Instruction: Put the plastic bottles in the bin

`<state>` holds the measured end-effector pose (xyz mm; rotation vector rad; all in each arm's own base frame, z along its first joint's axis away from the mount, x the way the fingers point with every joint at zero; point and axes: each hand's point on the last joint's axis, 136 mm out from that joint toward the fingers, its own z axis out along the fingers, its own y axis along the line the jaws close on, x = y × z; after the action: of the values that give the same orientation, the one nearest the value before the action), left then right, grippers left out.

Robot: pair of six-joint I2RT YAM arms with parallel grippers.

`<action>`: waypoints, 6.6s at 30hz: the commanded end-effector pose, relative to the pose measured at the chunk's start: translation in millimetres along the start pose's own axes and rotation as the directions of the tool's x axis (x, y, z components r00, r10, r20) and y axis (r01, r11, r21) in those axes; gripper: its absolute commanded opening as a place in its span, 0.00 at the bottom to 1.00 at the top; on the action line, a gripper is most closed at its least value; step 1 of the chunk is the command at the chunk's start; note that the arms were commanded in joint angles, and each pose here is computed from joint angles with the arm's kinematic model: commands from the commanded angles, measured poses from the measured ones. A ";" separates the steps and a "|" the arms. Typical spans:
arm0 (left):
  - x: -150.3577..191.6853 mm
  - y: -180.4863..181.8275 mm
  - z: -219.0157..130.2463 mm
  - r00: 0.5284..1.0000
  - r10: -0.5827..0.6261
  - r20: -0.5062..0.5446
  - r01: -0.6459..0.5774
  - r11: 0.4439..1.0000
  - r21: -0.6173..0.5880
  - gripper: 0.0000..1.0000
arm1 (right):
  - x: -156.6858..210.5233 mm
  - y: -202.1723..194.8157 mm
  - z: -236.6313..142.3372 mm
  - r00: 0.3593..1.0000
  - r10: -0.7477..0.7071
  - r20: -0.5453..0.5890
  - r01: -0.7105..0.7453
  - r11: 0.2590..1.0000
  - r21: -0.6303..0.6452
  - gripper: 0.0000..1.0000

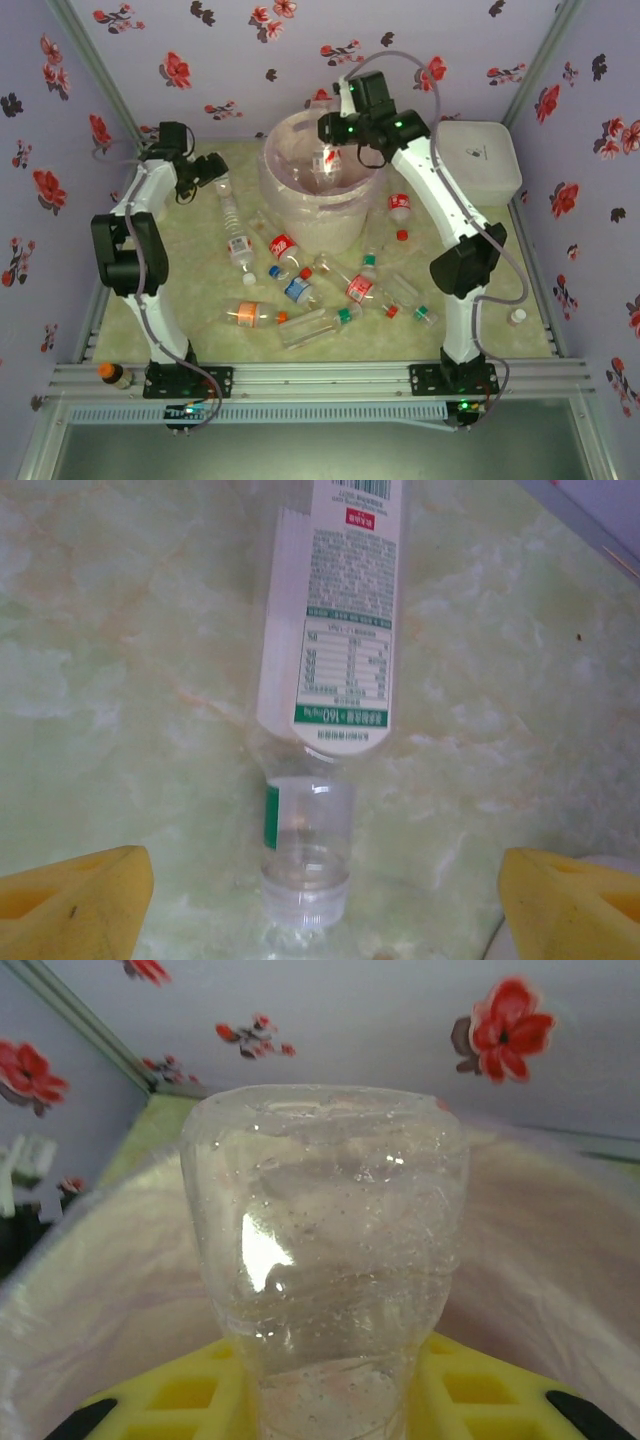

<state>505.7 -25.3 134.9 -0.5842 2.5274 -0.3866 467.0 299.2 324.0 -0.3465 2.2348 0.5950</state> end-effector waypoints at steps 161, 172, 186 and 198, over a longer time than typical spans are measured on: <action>130.6 -281.7 -167.8 0.776 0.582 0.243 -0.630 0.736 0.247 0.94 | 94.5 -173.2 -183.7 0.971 0.237 0.003 -0.207 0.839 0.503 0.88; 121.7 -283.9 -190.6 0.769 0.572 0.285 -0.636 0.727 0.258 0.97 | 112.8 -200.7 -126.8 0.948 0.311 -0.074 -0.233 0.831 0.505 0.88; 88.2 -186.7 -240.2 0.872 0.366 0.325 -0.455 0.851 0.261 1.00 | 125.6 -258.3 8.2 0.888 0.384 -0.253 -0.201 0.819 0.537 0.87; 137.4 -41.9 -198.3 0.981 0.163 0.101 -0.176 0.974 0.141 1.00 | 146.9 -294.2 83.3 0.832 0.452 -0.323 -0.205 0.790 0.577 0.83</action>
<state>316.9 -102.0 274.2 -0.2192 2.3787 -0.4205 553.0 85.3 83.9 0.1939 2.7754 0.0504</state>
